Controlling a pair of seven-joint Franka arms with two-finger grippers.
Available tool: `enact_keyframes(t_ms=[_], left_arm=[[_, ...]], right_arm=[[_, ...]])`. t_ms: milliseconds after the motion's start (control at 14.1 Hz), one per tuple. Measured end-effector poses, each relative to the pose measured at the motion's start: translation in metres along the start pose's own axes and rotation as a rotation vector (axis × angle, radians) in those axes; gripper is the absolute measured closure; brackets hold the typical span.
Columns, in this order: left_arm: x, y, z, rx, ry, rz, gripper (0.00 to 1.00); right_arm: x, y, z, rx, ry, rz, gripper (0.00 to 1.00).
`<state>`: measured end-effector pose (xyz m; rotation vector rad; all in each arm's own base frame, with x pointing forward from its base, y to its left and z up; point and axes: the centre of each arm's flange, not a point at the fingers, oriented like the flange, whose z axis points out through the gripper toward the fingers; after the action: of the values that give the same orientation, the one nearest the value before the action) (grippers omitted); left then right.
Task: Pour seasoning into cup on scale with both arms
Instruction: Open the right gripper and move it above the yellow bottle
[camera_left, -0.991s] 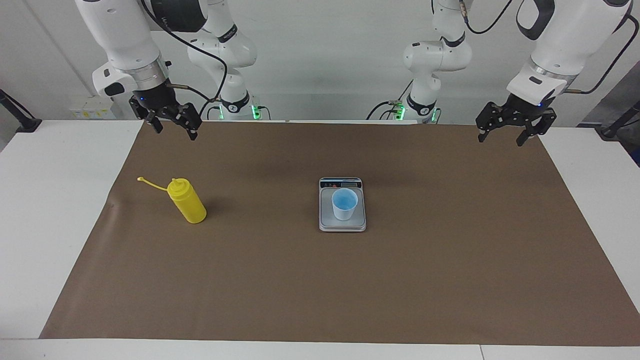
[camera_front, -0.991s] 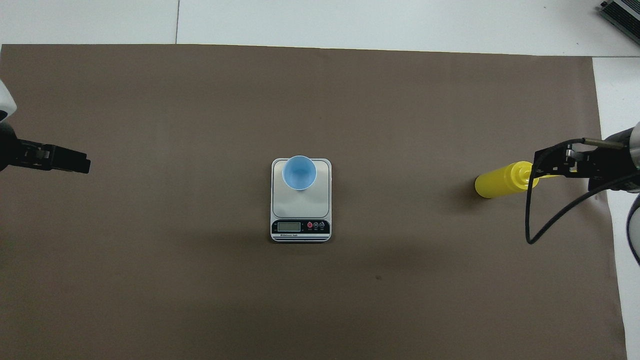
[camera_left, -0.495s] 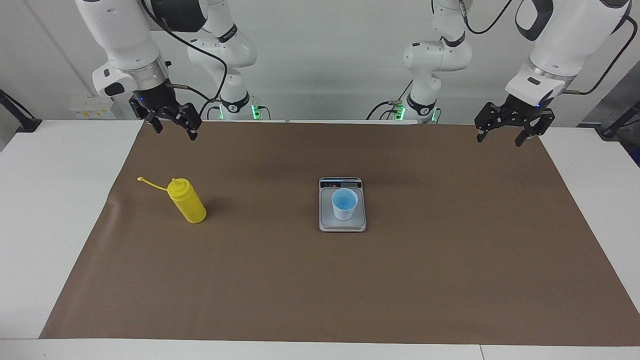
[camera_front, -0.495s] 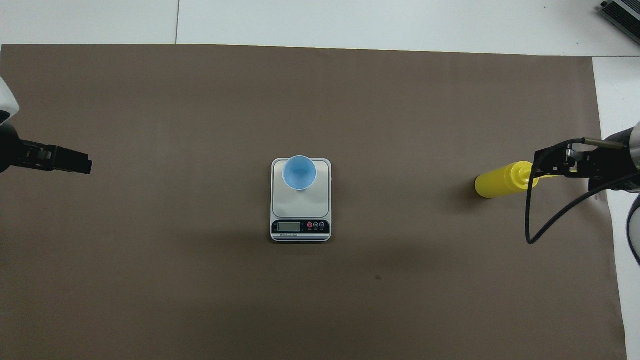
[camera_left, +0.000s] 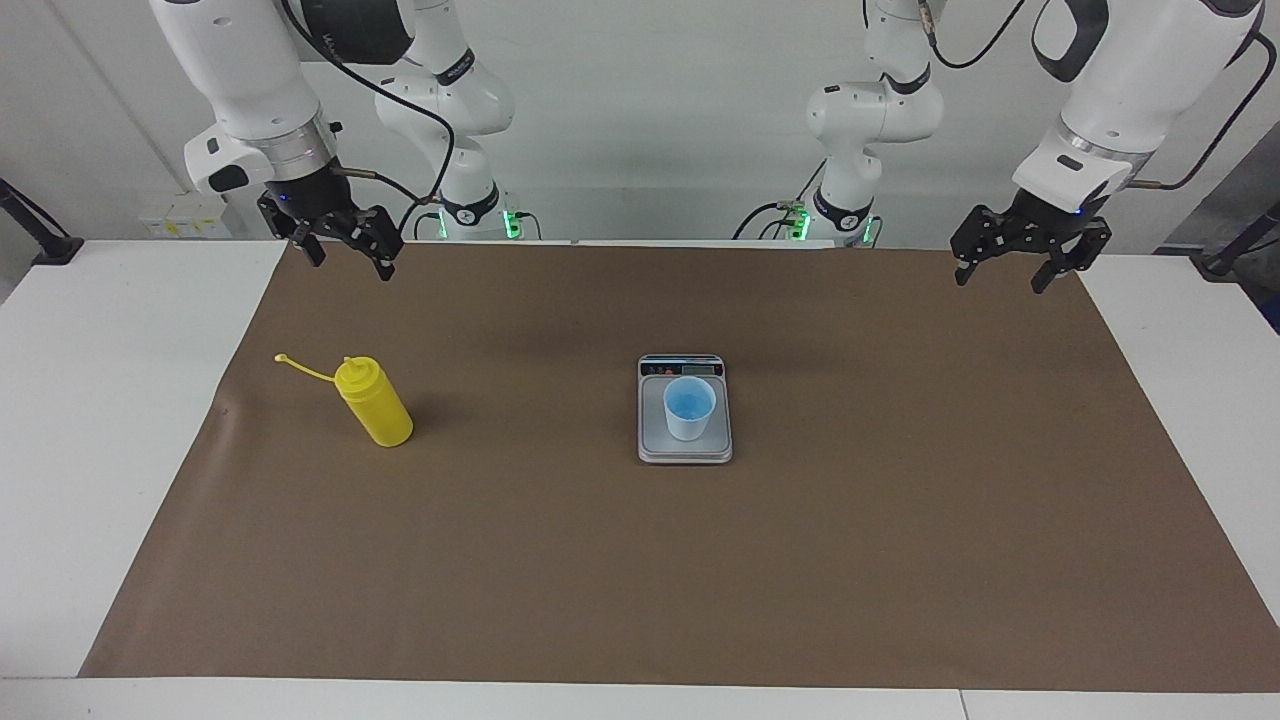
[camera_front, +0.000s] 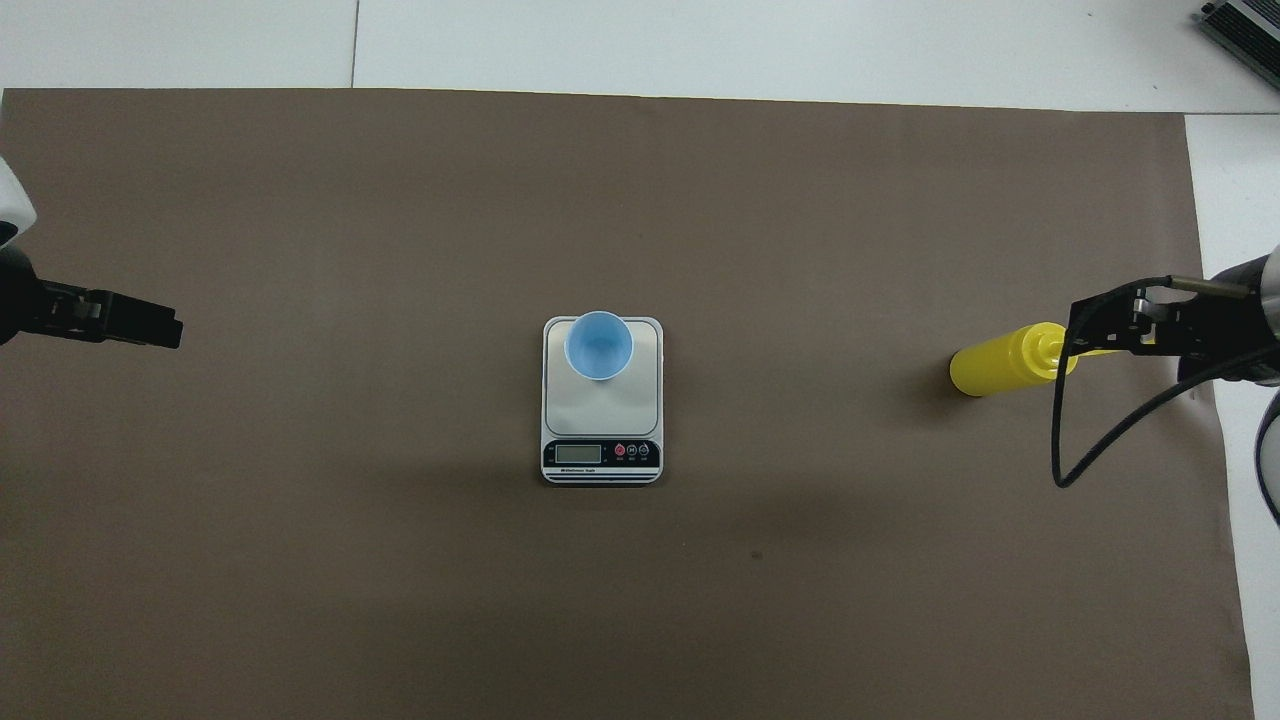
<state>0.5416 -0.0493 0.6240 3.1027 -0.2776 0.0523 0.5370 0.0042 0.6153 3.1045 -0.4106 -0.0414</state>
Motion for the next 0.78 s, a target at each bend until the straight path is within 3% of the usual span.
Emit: enact_keyframes(t_ms=[283, 778], left_arm=[[0.000, 0.000, 0.000, 0.000, 0.000, 0.000, 0.00], [0.000, 0.000, 0.000, 0.000, 0.000, 0.000, 0.00]], right_arm=[[0.008, 0.030, 0.000, 0.003, 0.004, 0.078, 0.00], [0.042, 0.102, 0.029, 0.085, -0.024, 0.533, 0.00]])
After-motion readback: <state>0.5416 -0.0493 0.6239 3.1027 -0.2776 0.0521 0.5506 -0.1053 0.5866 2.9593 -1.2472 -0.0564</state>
